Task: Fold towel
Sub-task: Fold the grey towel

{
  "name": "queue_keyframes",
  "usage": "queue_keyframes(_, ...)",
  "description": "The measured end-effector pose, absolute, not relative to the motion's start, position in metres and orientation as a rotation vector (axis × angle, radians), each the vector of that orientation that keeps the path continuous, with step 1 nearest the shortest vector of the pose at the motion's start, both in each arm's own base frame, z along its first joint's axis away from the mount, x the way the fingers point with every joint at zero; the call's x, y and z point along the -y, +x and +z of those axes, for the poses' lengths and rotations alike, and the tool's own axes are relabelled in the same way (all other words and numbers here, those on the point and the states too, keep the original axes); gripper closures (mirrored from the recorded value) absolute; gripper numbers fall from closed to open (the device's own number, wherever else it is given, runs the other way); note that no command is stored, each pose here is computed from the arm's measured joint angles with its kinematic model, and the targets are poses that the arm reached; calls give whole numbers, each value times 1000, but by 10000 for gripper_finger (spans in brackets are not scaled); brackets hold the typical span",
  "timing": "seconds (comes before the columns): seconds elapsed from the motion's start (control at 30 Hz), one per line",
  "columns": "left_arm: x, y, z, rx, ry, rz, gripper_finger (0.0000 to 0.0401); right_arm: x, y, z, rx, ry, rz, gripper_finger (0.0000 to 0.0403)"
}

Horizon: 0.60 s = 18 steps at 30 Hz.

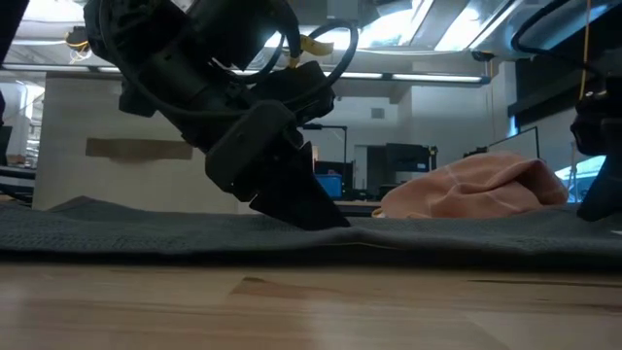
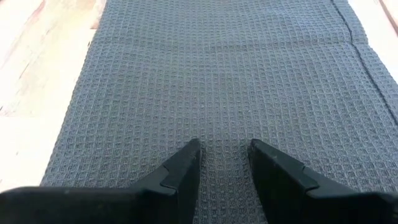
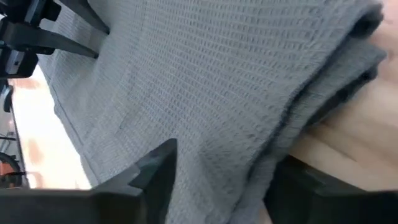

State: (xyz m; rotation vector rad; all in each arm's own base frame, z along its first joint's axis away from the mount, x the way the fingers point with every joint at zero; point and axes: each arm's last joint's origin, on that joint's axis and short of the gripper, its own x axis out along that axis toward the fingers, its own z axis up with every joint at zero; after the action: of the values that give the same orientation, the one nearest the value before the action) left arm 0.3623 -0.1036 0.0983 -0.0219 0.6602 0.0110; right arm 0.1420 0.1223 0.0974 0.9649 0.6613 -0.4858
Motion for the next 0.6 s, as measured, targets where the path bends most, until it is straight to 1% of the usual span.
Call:
queue_keyframes(0.1,104,362,98,-659,-22,11,269,-121,142,97,-644,936,-493,265)
queue_keyframes(0.23,104,364,100,-636,-28,6,269,-120,141,96,-649,887,-491,365)
queue_keyframes(0.27,106,364,101,-625,-27,0,269,-119,141,96,-650,875,-490,382)
queue_keyframes(0.3,107,366,103,-608,-29,-4,269,-119,141,96,-651,870,-486,388)
queue_keyframes(0.43,111,378,119,-527,-42,-18,269,-120,141,96,-650,873,-484,375)
queue_keyframes(0.53,112,384,120,-518,-42,-19,269,-120,141,96,-649,874,-483,388)
queue_keyframes(0.6,112,387,113,-532,-35,-14,269,-120,141,98,-646,880,-478,394)
